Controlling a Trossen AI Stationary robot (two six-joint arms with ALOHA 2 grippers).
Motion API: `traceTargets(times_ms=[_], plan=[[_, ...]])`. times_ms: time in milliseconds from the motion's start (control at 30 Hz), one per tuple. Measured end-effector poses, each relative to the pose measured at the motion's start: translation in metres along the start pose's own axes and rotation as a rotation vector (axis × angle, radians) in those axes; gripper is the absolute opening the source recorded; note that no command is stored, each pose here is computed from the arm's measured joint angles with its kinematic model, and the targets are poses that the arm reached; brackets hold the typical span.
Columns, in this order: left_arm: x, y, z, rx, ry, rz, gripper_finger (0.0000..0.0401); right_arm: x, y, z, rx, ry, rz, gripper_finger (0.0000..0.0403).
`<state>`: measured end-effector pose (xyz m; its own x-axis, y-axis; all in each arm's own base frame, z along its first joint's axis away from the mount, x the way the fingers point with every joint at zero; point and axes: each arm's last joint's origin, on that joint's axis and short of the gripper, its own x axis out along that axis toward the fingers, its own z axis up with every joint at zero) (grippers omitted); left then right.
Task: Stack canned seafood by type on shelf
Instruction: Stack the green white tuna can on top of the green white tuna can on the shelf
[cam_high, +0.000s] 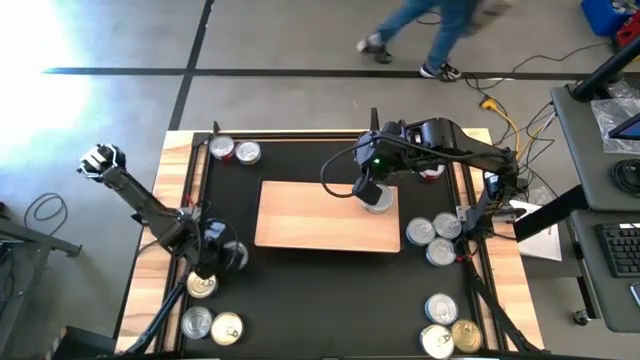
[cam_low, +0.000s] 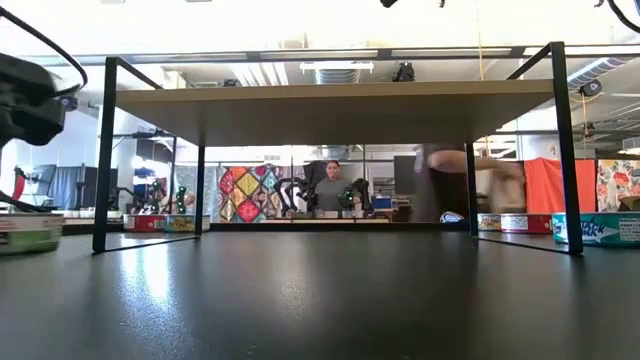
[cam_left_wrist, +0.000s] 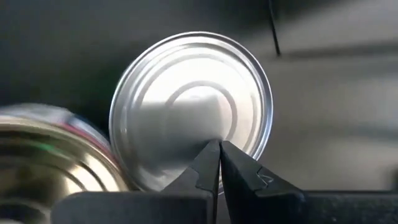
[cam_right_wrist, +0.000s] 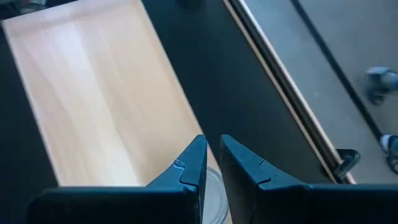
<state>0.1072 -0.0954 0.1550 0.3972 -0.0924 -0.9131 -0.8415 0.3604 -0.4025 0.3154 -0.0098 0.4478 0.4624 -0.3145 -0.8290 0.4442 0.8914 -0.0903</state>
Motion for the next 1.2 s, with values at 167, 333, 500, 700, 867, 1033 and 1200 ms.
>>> traceTargets(times_ms=[167,333,500,700,867,1033,1200], plan=[[0.007,-0.010,-0.017,0.114,0.079,-0.064,0.0000,-0.001,0.002,-0.001,-0.032,0.003,0.015,0.0038],[0.011,-0.032,-0.032,0.260,0.067,-0.024,0.0000,-0.001,0.004,-0.001,-0.109,-0.004,0.013,0.0038],[0.020,-0.069,-0.051,0.370,0.049,0.038,0.0000,-0.004,0.010,-0.003,-0.221,-0.015,0.027,0.0038],[0.033,-0.114,-0.077,0.486,0.078,0.024,0.0000,-0.027,0.036,-0.013,-0.282,-0.092,0.051,0.0015],[0.048,-0.135,-0.091,0.573,0.106,0.017,0.0000,-0.046,0.067,-0.032,-0.285,-0.167,0.026,0.0010],[0.056,-0.147,-0.091,0.644,0.118,-0.007,0.0000,-0.072,0.105,-0.060,-0.251,-0.265,0.040,0.0009],[0.060,-0.155,-0.080,0.672,0.096,-0.046,0.0000,-0.096,0.141,-0.096,-0.200,-0.347,0.086,0.0009]])
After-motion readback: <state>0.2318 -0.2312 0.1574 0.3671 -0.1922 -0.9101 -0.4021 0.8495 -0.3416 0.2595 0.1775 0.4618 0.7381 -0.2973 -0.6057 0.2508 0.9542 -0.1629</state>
